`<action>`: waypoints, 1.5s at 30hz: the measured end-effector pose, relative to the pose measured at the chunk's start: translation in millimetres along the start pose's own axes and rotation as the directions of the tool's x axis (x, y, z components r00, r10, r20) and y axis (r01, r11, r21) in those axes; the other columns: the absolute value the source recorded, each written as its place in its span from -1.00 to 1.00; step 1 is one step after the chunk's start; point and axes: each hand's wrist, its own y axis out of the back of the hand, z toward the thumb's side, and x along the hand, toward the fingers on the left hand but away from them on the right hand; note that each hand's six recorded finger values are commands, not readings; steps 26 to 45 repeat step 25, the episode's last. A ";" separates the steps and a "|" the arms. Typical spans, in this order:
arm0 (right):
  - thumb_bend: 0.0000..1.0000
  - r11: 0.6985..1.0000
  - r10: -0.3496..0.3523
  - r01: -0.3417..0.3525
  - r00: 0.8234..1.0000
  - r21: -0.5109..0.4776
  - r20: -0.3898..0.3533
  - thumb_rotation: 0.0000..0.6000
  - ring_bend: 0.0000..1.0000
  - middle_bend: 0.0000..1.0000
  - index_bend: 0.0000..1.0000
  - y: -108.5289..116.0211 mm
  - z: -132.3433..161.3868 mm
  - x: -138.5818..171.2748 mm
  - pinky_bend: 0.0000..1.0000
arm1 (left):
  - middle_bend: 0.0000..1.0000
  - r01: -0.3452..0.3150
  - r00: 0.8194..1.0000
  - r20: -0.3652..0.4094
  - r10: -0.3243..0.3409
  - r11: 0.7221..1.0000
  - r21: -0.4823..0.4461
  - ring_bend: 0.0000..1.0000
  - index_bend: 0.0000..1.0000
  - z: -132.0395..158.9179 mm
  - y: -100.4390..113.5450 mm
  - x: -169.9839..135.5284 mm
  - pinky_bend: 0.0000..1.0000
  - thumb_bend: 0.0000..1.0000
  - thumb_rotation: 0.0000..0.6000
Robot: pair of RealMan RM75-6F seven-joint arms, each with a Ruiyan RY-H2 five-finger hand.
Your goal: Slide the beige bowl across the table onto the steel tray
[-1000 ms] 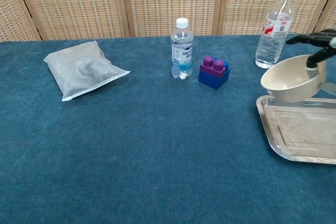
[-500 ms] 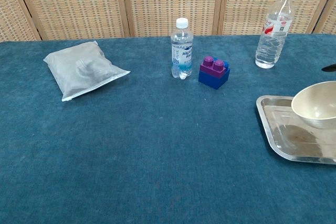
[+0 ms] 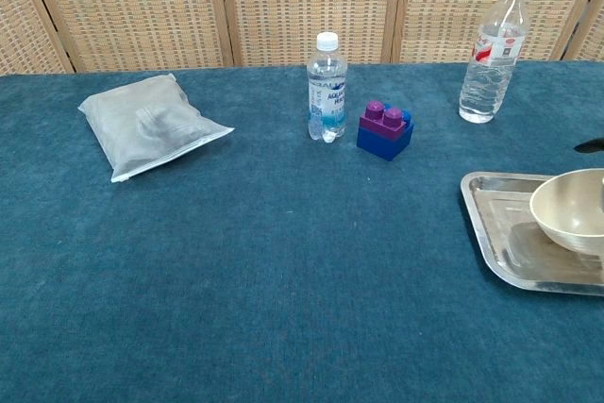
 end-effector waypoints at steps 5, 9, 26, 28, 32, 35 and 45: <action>-0.73 1.000 -0.019 0.019 1.000 0.010 0.023 1.00 -1.00 -1.00 -0.92 6.3 -6.6 10.4 -1.00 | -1.00 0.007 1.000 0.004 -0.007 1.000 -0.004 -1.00 -1.00 0.4 -0.5 -0.4 -1.00 -1.00 1.00; -0.78 0.999 -0.049 0.049 0.998 0.002 0.027 1.00 -1.00 -1.00 -0.94 13.8 -7.0 19.3 -1.00 | -1.00 0.004 1.000 0.008 -0.004 1.000 -0.009 -1.00 -1.00 1.3 0.8 -1.8 -1.00 -1.00 1.00; -1.00 0.938 -0.333 0.345 0.921 -0.027 0.203 1.00 -1.00 -1.00 -1.00 73.4 3.9 78.9 -1.00 | -1.00 -0.072 0.997 0.033 0.072 0.997 -0.013 -1.00 -1.00 0.2 9.9 -29.2 -1.00 -1.00 1.00; -1.00 0.938 -0.333 0.345 0.921 -0.027 0.203 1.00 -1.00 -1.00 -1.00 73.4 3.9 78.9 -1.00 | -1.00 -0.072 0.997 0.033 0.072 0.997 -0.013 -1.00 -1.00 0.2 9.9 -29.2 -1.00 -1.00 1.00; -1.00 0.938 -0.333 0.345 0.921 -0.027 0.203 1.00 -1.00 -1.00 -1.00 73.4 3.9 78.9 -1.00 | -1.00 -0.072 0.997 0.033 0.072 0.997 -0.013 -1.00 -1.00 0.2 9.9 -29.2 -1.00 -1.00 1.00; -1.00 0.938 -0.333 0.345 0.921 -0.027 0.203 1.00 -1.00 -1.00 -1.00 73.4 3.9 78.9 -1.00 | -1.00 -0.072 0.997 0.033 0.072 0.997 -0.013 -1.00 -1.00 0.2 9.9 -29.2 -1.00 -1.00 1.00; -1.00 0.938 -0.333 0.345 0.921 -0.027 0.203 1.00 -1.00 -1.00 -1.00 73.4 3.9 78.9 -1.00 | -1.00 -0.072 0.997 0.033 0.072 0.997 -0.013 -1.00 -1.00 0.2 9.9 -29.2 -1.00 -1.00 1.00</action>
